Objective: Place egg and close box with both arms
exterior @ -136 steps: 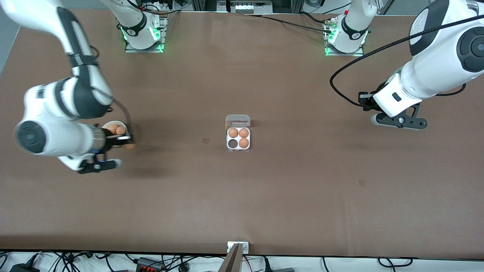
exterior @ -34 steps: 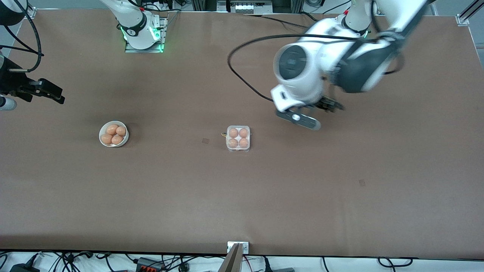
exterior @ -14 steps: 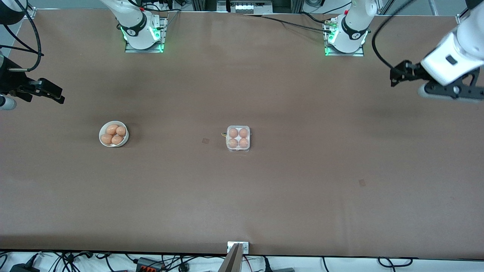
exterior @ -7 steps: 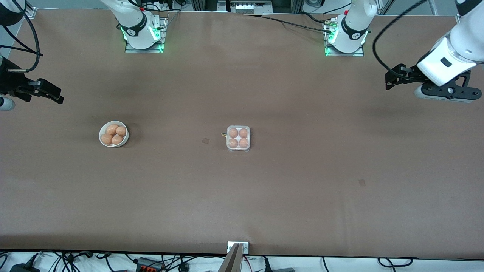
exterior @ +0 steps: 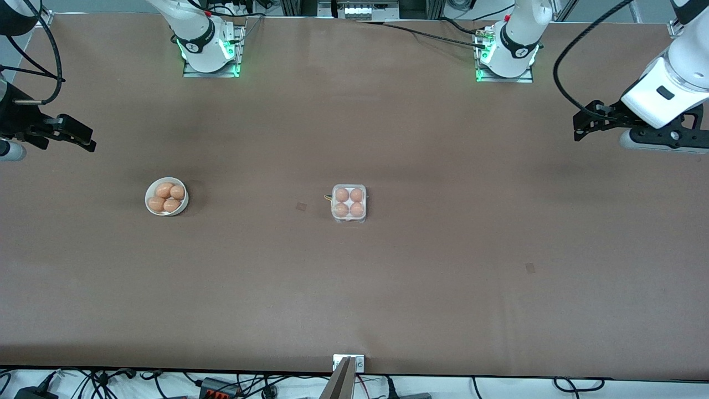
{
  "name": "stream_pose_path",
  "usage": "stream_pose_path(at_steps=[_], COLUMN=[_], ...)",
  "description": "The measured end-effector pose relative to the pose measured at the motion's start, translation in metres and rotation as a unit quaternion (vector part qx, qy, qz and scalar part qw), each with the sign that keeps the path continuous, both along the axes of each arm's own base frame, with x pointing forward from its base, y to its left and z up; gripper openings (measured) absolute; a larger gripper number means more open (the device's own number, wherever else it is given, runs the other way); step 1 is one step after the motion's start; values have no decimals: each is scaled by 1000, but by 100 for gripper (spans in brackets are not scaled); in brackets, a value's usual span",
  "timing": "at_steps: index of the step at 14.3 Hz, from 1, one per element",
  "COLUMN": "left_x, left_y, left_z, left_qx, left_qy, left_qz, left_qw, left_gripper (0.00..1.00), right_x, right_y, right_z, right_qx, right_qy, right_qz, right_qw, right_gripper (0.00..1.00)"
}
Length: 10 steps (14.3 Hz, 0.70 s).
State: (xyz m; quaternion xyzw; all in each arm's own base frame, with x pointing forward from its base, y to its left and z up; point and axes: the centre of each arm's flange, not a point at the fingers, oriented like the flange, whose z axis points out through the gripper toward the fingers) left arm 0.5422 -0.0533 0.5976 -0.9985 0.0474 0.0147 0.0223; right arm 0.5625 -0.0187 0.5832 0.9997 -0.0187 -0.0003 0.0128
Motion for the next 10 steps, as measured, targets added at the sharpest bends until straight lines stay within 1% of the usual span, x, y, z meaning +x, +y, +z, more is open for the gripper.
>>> stream_pose_path(at_steps=[2,5,10], left_x=[-4,-6,-5], left_y=[-2,-2,-1], left_z=[-3,-4,-5], left_qx=[3,4,3], left_qy=[15,26,26], left_qz=[-2,-2,11], left_qw=[1000,1000,1000], left_gripper=[100,100,100], right_x=[0,-1,-1], right_y=[0,0,0], right_z=[0,-1,-1], right_qx=[0,0,0], right_qy=[2,3,3], right_qz=[0,0,0], right_qw=[1000,1000,1000], right_gripper=[100,100,100])
